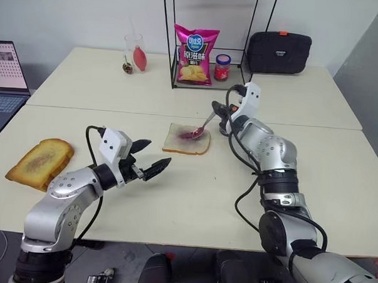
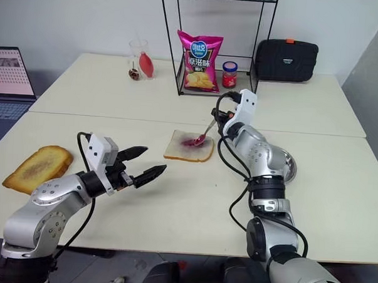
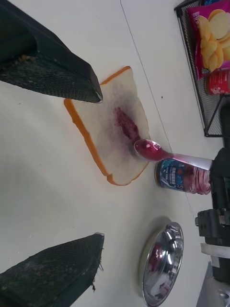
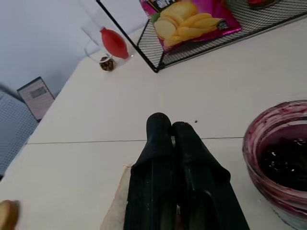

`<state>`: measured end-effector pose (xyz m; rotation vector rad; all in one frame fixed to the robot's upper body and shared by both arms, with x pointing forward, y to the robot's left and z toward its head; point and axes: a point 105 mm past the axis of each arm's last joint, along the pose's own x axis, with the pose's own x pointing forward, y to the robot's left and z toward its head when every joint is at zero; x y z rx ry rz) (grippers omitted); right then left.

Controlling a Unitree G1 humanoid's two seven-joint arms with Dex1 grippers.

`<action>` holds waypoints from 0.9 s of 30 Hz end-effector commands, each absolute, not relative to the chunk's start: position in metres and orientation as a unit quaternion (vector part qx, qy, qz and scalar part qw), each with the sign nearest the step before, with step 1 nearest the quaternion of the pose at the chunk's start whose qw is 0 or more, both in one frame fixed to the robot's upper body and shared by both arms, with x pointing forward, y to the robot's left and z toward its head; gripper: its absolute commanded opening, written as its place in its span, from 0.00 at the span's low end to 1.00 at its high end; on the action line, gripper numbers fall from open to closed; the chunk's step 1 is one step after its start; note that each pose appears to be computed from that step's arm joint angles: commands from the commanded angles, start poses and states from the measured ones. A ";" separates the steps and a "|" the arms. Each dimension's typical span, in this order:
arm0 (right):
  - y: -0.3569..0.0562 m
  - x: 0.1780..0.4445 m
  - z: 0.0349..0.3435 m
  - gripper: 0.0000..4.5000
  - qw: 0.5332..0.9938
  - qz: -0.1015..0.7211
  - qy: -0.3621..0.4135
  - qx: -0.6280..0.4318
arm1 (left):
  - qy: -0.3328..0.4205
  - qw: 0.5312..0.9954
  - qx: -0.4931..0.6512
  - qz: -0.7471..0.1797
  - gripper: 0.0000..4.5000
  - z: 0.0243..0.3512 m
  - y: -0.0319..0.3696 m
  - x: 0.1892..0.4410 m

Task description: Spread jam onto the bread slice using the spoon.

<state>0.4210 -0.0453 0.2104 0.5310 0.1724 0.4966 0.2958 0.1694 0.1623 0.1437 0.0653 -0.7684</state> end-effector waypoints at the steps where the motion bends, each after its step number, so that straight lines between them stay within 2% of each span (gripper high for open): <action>1: -0.081 0.395 0.260 0.01 0.928 0.264 0.010 0.262 | 0.012 0.889 0.077 -0.451 1.00 0.195 0.150 0.294; 6: -0.121 0.368 0.274 0.01 0.941 0.235 -0.015 0.242 | 0.024 0.844 0.107 -0.526 1.00 0.210 0.133 0.294; 11: -0.178 0.342 0.276 0.01 0.962 0.131 -0.044 0.235 | 0.032 0.778 0.156 -0.608 1.00 0.208 0.101 0.297; 16: -0.229 0.323 0.236 0.01 0.961 0.017 -0.032 0.275 | 0.018 0.725 0.220 -0.652 1.00 0.192 0.067 0.315; 22: -0.254 0.312 0.190 0.01 0.950 -0.031 -0.017 0.310 | -0.006 0.706 0.208 -0.676 1.00 0.180 0.029 0.324; 27: -0.273 0.318 0.160 0.01 0.950 -0.054 -0.009 0.308 | -0.021 0.708 0.213 -0.673 1.00 0.173 0.018 0.329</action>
